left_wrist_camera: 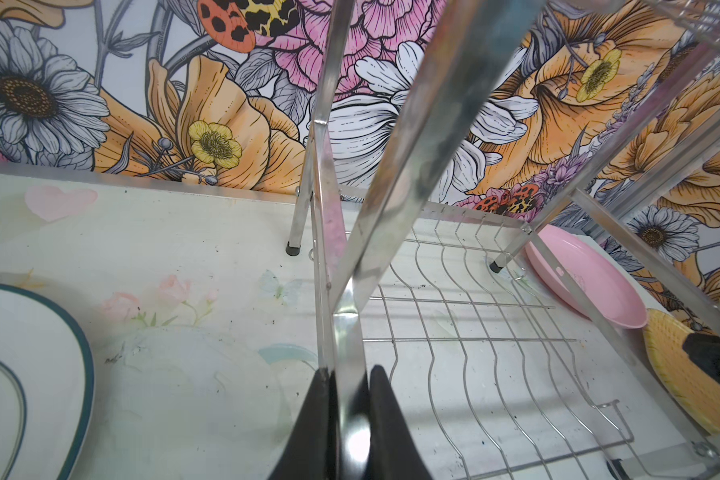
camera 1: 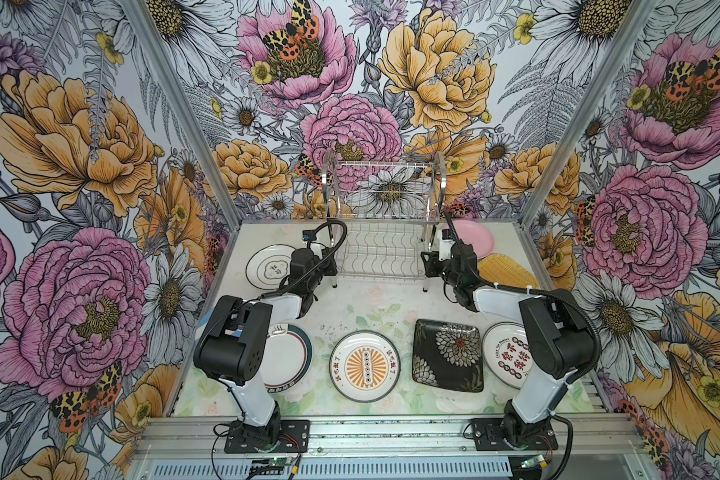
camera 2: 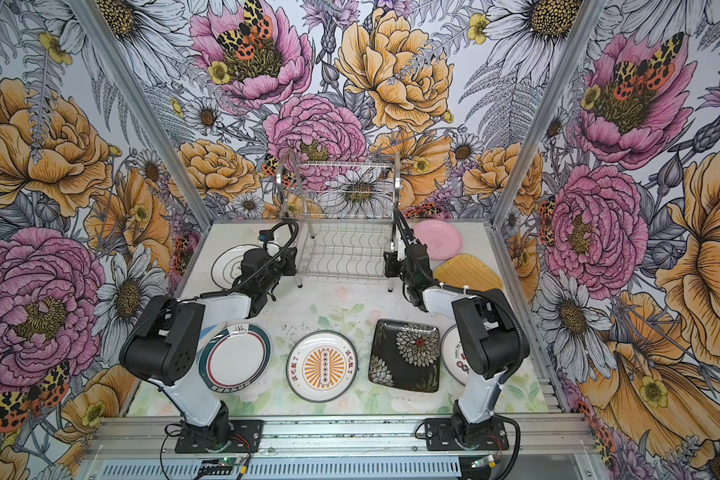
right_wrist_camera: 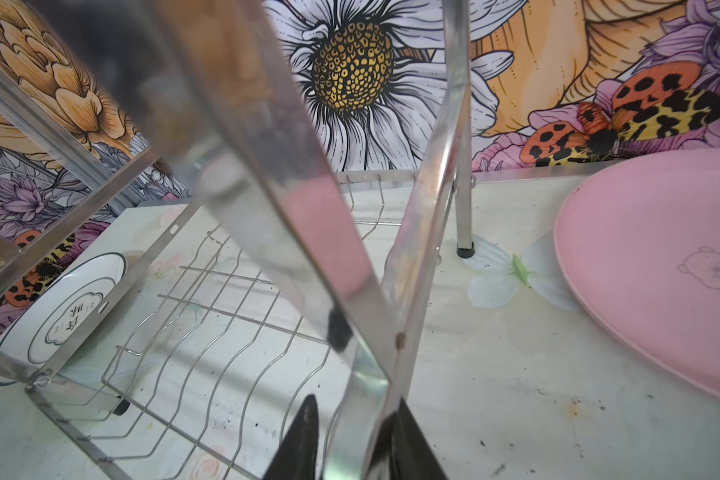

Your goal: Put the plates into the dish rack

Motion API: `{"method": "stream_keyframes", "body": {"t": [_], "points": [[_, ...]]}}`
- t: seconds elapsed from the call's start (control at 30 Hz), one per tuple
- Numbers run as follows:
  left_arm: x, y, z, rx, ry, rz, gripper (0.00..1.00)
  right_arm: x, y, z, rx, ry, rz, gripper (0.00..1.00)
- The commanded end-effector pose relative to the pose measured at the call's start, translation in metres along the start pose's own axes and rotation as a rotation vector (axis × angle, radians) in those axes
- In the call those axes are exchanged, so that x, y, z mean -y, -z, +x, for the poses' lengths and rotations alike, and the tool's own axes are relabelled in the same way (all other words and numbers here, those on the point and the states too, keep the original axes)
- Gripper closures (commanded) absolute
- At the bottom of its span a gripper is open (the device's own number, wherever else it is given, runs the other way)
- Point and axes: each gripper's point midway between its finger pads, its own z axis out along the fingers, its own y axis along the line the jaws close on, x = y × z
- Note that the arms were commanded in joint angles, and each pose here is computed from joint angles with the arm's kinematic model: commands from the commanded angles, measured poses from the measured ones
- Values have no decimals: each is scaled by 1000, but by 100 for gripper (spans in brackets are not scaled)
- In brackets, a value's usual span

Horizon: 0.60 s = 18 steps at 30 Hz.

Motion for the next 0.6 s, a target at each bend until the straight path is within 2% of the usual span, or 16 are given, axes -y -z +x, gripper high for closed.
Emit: {"method": "stream_keyframes", "body": {"t": [0.0, 0.23, 0.57], "points": [[8, 20, 26, -59, 15, 8, 98, 0, -6, 1, -20, 31, 0, 71], [6, 59, 53, -83, 41, -71, 98, -3, -13, 13, -77, 37, -35, 72], [-8, 103, 63, -76, 39, -206, 97, -13, -35, 20, -144, 33, -98, 73]]}}
